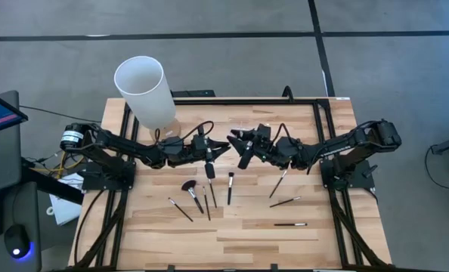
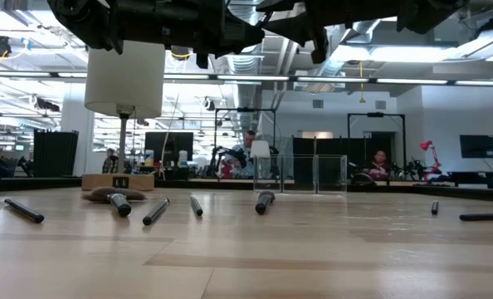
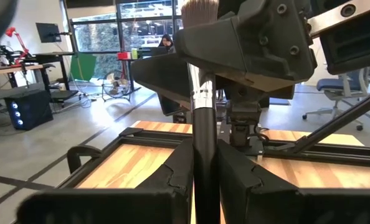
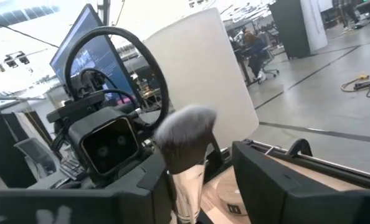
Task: Put items in baskets/containers
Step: Put the black foundation brush into the transparent organizer
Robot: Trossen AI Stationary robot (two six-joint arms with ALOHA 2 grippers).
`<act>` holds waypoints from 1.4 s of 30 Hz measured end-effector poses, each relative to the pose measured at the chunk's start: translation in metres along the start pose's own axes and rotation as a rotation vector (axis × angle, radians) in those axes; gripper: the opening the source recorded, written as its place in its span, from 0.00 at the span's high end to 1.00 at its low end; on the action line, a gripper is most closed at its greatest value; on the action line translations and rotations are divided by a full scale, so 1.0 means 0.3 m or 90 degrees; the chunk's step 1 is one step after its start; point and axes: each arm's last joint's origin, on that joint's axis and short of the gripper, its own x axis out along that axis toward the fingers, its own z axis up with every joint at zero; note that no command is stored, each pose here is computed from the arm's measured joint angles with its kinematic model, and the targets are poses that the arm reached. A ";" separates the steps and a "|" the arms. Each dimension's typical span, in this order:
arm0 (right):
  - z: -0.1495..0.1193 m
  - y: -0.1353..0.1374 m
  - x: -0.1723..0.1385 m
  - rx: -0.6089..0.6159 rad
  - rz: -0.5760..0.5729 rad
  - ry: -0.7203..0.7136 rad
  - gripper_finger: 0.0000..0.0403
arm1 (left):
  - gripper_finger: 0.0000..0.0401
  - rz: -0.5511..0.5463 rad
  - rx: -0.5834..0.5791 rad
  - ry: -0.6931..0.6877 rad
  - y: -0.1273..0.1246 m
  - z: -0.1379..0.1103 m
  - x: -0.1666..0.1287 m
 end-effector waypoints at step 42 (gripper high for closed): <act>0.008 -0.029 0.001 -0.069 -0.051 0.020 0.97 | 0.77 0.032 -0.006 0.016 -0.008 -0.007 -0.004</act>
